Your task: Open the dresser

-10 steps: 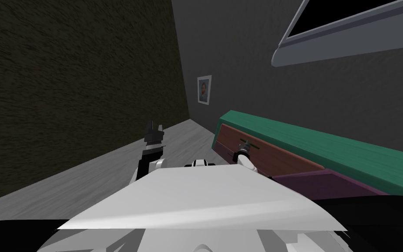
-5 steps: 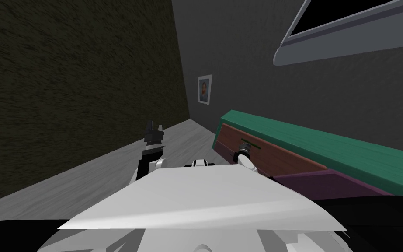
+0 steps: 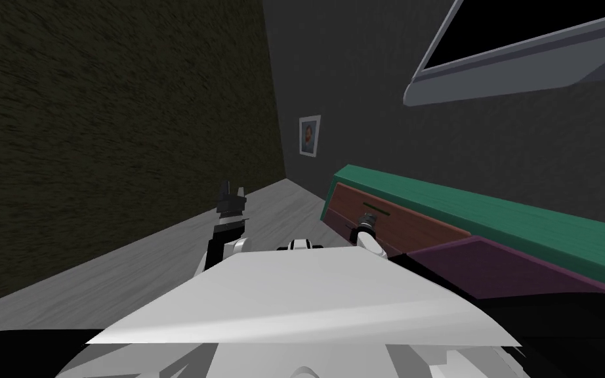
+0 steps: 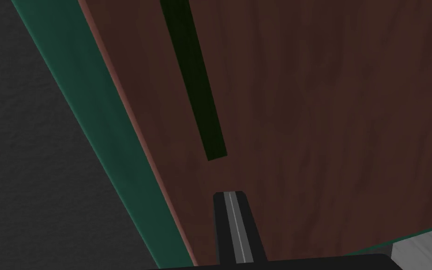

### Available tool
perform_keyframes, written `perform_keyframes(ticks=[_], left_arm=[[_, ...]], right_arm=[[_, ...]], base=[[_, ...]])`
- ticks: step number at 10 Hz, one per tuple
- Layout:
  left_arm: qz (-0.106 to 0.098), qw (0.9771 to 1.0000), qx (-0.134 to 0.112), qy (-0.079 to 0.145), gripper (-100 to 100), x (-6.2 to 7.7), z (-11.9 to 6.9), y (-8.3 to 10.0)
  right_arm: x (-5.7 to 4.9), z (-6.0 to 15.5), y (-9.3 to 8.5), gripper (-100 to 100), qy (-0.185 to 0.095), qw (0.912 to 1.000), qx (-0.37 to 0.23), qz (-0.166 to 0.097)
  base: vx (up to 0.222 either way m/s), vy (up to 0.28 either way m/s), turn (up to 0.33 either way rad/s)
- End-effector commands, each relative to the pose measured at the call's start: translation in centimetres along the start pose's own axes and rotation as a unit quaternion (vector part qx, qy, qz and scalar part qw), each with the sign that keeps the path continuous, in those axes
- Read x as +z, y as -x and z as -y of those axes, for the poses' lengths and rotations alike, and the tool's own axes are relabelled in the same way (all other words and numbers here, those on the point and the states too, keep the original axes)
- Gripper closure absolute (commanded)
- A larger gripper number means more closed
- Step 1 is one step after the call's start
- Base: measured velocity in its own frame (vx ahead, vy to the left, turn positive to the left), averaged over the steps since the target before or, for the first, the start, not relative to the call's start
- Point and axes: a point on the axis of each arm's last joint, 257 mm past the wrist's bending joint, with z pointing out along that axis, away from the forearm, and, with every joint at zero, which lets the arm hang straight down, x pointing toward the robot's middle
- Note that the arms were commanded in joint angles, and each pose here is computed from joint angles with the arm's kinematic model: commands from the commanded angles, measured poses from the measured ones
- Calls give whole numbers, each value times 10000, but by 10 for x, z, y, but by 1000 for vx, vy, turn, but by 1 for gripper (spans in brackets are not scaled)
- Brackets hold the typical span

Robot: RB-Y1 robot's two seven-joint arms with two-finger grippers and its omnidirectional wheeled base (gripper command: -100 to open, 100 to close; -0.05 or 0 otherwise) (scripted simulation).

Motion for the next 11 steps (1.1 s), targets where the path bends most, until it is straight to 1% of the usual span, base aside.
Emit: perform_keyframes(ticks=[1, 3, 4, 5, 6, 10, 11], left_arm=[[0, 10000, 2, 1, 0, 0, 0, 0], [0, 10000, 4, 2, 0, 0, 0, 0], [0, 10000, 4, 2, 0, 0, 0, 0], [0, 10000, 2, 1, 0, 0, 0, 0], [0, 10000, 1, 1, 0, 0, 0, 0], [0, 10000, -1, -1, 0, 0, 0, 0], [0, 10000, -1, -1, 0, 0, 0, 0]], right_arm=[[6, 5, -4, -100, -7, 10000, -38, -16], [12, 10, -8, -100, -13, 10000, -70, -31], [10, 9, -7, -100, -12, 10000, -53, -29], [10, 10, -7, -100, -14, 10000, -60, -26], [10, 10, -7, 100, -15, 10000, -59, -25], [5, 9, -2, 100, 30, 10000, -62, 37], [6, 9, -3, 100, 23, 10000, -59, 27]], base=[[173, -64, 4], [185, -82, 6], [98, -45, 7], [25, -11, 2], [13, -5, 1], [-120, 130, -35], [-64, 69, -12]])
